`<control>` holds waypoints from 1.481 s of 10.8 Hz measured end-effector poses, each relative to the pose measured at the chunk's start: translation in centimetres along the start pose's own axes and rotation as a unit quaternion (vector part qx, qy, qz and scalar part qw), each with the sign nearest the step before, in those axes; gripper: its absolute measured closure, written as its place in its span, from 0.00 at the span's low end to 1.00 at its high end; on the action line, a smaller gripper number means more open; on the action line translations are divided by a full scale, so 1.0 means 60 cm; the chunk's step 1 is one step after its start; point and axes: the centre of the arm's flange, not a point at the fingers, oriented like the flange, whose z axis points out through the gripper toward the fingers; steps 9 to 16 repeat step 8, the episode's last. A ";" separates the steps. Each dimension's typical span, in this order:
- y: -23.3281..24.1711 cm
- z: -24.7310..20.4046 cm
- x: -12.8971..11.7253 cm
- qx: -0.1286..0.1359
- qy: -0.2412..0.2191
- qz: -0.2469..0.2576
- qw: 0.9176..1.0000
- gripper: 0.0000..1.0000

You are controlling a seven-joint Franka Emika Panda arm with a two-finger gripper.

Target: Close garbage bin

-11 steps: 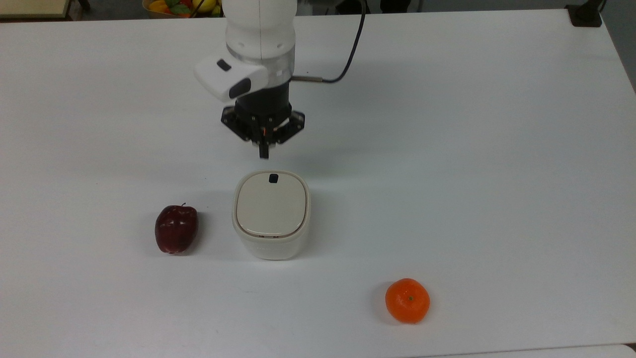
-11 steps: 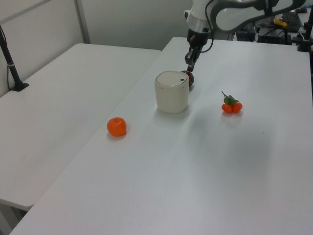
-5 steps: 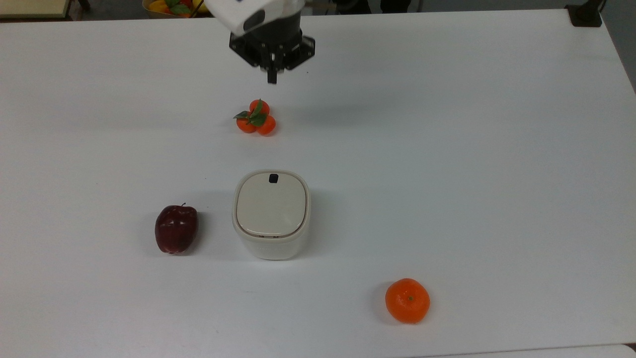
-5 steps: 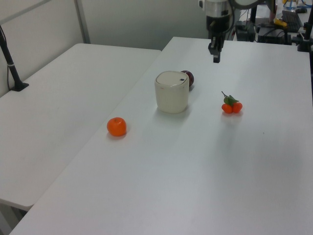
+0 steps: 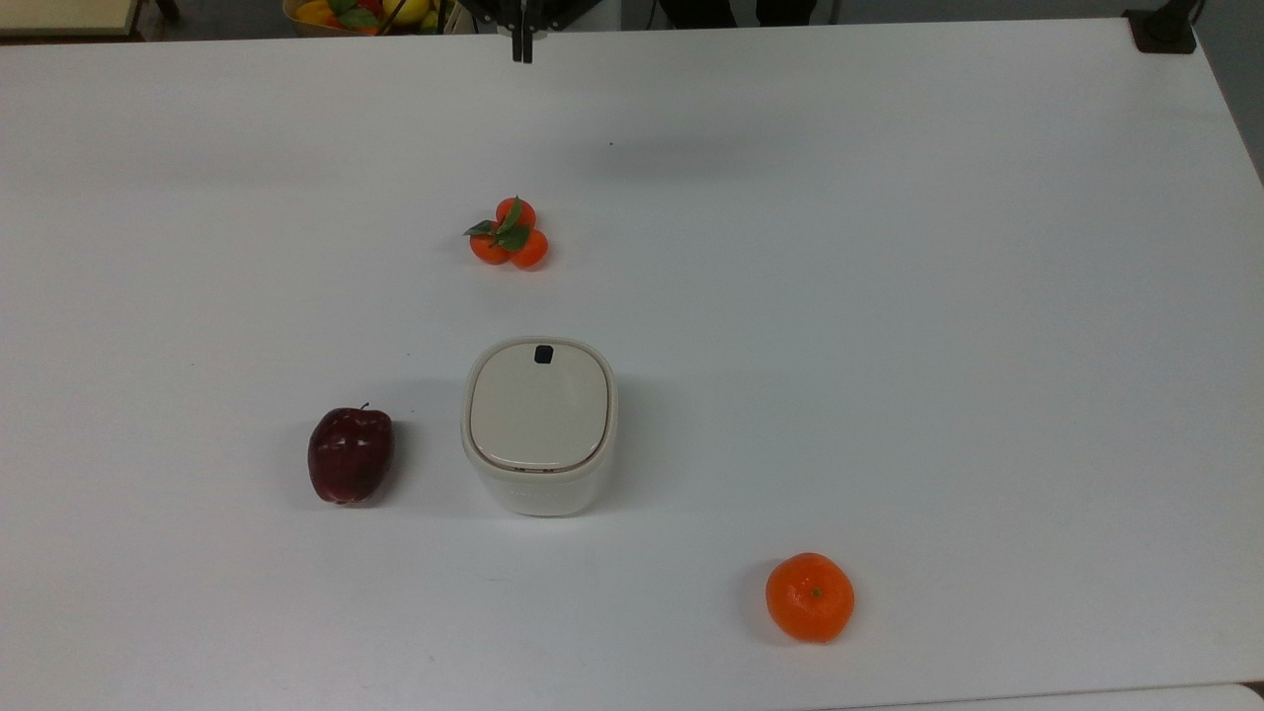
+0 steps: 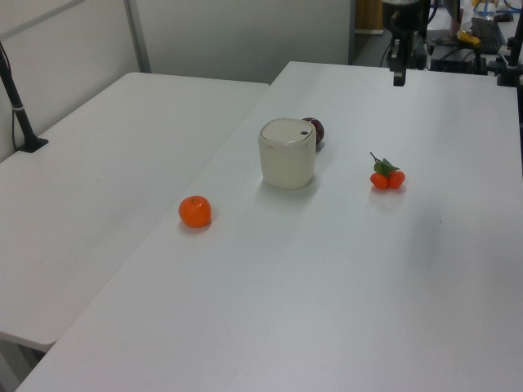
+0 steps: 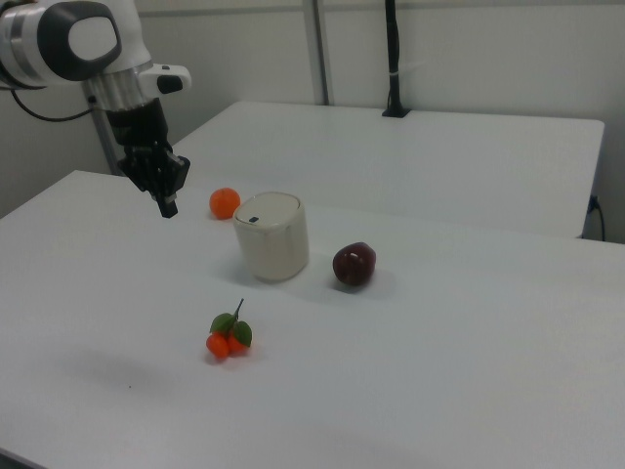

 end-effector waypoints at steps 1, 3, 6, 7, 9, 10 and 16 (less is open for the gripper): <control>0.008 -0.002 -0.002 0.000 0.001 0.004 1.000 0.87; 0.027 -0.002 -0.002 0.001 0.001 0.014 1.000 0.59; 0.049 -0.006 0.001 0.001 0.007 0.024 1.000 0.15; 0.052 -0.007 0.002 0.002 0.010 0.025 1.000 0.01; 0.055 -0.008 0.002 0.002 0.012 0.027 1.000 0.00; 0.055 -0.008 0.002 0.002 0.012 0.027 1.000 0.00; 0.055 -0.008 0.002 0.002 0.012 0.027 1.000 0.00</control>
